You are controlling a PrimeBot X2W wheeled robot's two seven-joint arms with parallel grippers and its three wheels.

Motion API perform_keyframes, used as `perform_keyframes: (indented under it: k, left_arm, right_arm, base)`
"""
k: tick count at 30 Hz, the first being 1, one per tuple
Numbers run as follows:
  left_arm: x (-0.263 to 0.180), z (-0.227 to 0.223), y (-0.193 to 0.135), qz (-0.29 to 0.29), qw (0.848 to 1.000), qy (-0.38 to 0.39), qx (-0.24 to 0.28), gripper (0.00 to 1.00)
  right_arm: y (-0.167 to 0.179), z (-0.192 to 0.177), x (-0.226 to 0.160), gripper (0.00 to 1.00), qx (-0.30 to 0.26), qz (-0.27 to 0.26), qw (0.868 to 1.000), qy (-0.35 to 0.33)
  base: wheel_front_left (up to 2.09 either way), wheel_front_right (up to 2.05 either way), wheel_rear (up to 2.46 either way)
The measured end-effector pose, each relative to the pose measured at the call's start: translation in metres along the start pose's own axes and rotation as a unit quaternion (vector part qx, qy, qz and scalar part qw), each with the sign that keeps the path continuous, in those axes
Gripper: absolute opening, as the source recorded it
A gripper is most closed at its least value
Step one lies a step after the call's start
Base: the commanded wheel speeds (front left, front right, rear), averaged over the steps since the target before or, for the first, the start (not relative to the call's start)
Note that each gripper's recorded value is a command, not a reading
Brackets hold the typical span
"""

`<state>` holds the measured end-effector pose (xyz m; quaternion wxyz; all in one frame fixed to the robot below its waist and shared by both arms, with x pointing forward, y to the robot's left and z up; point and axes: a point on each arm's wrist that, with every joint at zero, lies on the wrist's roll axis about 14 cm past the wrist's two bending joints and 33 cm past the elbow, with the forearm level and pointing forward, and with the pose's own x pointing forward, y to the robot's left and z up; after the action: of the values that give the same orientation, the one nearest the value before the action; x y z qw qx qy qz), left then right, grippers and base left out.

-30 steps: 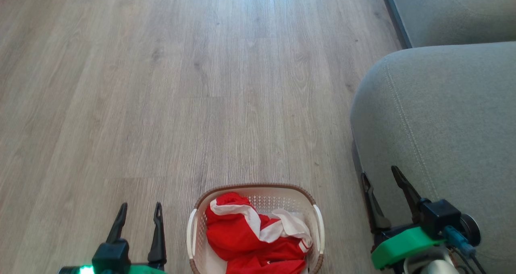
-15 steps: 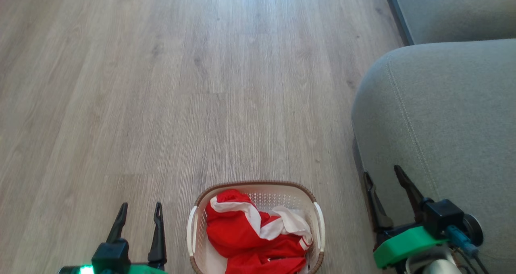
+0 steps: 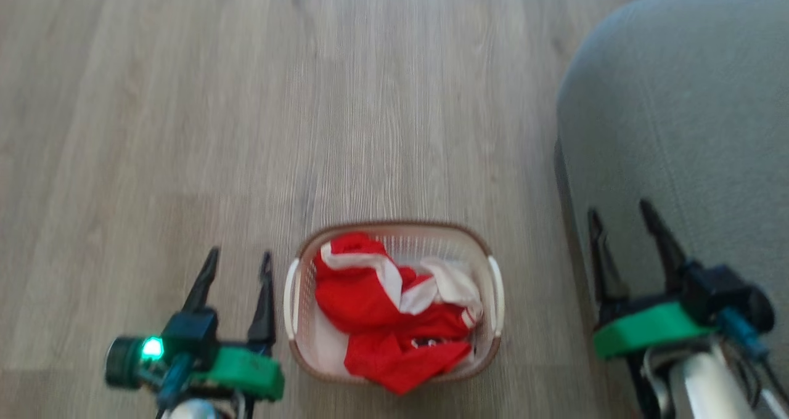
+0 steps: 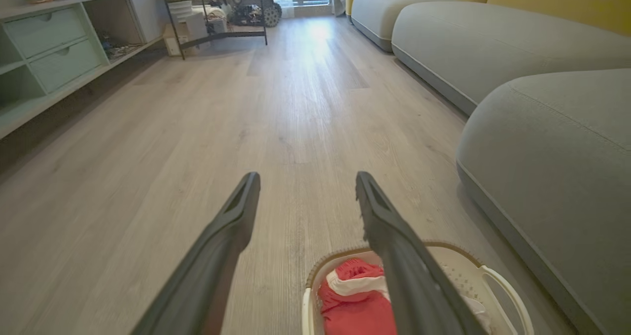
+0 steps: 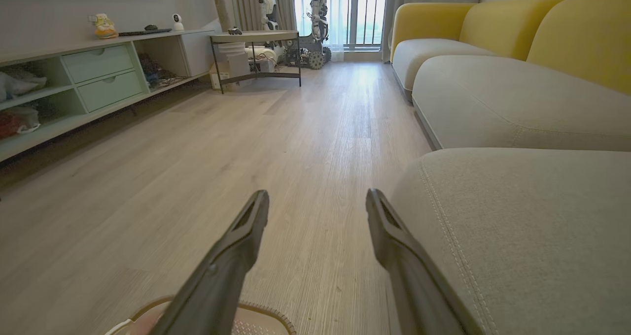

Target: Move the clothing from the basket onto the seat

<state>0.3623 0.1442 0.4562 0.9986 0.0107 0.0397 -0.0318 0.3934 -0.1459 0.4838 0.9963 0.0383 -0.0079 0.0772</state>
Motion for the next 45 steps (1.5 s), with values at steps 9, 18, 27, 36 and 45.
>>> perform_keyframes:
  k: [9,18,27,36,45]
  left_arm:
    - [0.046,-0.051,-0.044,-0.092,0.993,0.068,0.023,1.00]
    - [0.067,-0.143,-0.080,-0.190,0.962,0.189,0.044,1.00]
    - [0.074,-0.213,-0.121,-0.298,0.914,0.264,0.081,1.00]
    - [0.069,-0.259,-0.154,-0.366,0.875,0.305,0.083,1.00]
    - [0.064,-0.295,-0.158,-0.375,0.854,0.345,0.107,1.00]
  right_arm:
    - [-0.020,-0.011,0.050,1.00,-0.018,-0.016,1.000,-0.005]
    - [-0.031,-0.040,0.092,1.00,-0.035,-0.018,0.999,0.003]
    - [-0.043,-0.058,0.118,1.00,-0.049,-0.022,0.999,-0.008]
    - [-0.058,-0.073,0.124,1.00,-0.053,-0.036,0.998,-0.007]
    - [-0.071,-0.088,0.117,1.00,-0.058,-0.049,0.997,0.014]
  base:
    - [0.00,0.00,0.00]
    - [0.00,0.00,0.00]
    - [0.00,0.00,0.00]
    - [0.00,0.00,0.00]
    - [0.00,0.00,0.00]
